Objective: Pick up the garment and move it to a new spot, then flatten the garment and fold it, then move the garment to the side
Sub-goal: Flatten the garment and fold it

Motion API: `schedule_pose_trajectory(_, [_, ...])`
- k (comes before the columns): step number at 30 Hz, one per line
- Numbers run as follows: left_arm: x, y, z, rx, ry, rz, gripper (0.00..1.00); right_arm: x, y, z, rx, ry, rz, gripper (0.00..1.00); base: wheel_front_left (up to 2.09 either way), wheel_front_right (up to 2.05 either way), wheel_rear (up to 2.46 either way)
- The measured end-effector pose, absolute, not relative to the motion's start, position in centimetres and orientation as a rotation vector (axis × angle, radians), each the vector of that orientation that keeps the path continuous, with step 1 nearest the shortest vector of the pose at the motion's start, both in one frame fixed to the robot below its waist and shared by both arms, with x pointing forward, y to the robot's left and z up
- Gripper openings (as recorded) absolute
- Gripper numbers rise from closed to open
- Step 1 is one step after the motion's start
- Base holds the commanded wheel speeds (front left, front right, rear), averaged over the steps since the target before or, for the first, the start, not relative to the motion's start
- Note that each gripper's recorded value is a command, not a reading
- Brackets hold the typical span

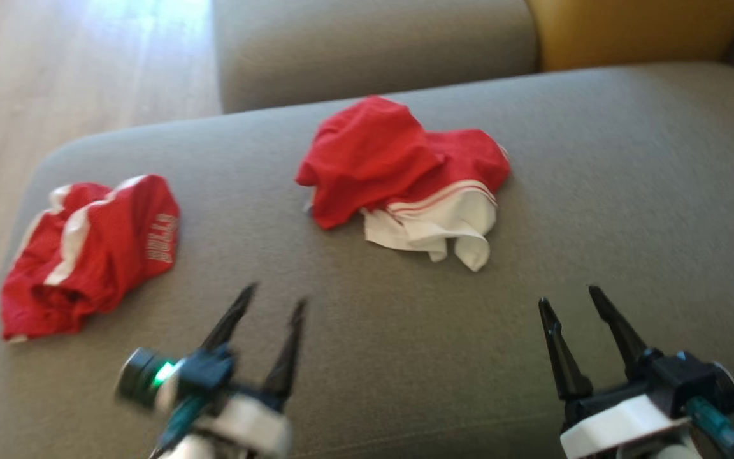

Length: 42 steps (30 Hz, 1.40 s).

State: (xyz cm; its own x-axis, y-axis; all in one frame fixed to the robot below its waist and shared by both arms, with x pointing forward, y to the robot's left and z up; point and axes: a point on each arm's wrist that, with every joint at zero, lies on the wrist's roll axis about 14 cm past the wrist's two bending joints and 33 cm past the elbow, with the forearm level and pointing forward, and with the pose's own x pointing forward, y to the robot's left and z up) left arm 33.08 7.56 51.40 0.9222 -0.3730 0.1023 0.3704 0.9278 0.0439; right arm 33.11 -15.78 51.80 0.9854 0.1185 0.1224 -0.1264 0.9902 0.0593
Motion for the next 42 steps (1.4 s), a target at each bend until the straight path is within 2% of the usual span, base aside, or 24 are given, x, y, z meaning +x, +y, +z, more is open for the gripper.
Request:
schedule_pose_trajectory(10, [38.4, -6.8, 51.2, 0.317, -0.204, -0.906, 1.0, 34.4, -20.0, 51.2, 0.057, -0.095, -0.012, 1.0, 0.0, 0.0, 0.0])
schedule_pose_trajectory(13, [40.7, -9.7, 48.1, 0.488, -0.177, -1.036, 1.0, 35.1, -21.8, 50.6, 0.06, -0.074, -0.071, 1.0, 0.0, 0.0, 0.0])
schedule_pose_trajectory(20, [43.7, -12.4, 43.3, 0.601, -0.09, -1.121, 1.0, 35.4, -24.1, 48.9, 0.068, -0.019, -0.148, 1.0, 0.0, 0.0, 0.0])
schedule_pose_trajectory(32, [46.8, -14.5, 40.3, 0.602, -0.056, -1.134, 1.0, 36.3, -25.5, 47.8, 0.067, 0.015, -0.191, 1.0, 0.0, 0.0, 0.0])
schedule_pose_trajectory(33, [46.8, -14.7, 40.3, 0.601, -0.058, -1.136, 0.43, 36.3, -25.5, 47.9, 0.067, 0.015, -0.191, 1.0, 0.0, 0.0, 0.0])
schedule_pose_trajectory(34, [46.9, -14.9, 40.6, 0.594, -0.067, -1.14, 0.0, 36.3, -25.5, 48.0, 0.071, 0.012, -0.192, 1.0, 0.0, 0.0, 0.0])
schedule_pose_trajectory(38, [46.6, -16.1, 42.2, 0.509, -0.081, -1.154, 0.0, 36.4, -25.5, 48.7, 0.08, -0.012, -0.19, 1.0, 0.0, 0.0, 0.0])
schedule_pose_trajectory(42, [46.7, -17.7, 46.6, 0.246, -0.086, -1.133, 0.0, 35.6, -25.7, 49.4, 0.097, -0.032, -0.202, 1.0, 0.0, 0.0, 0.0])
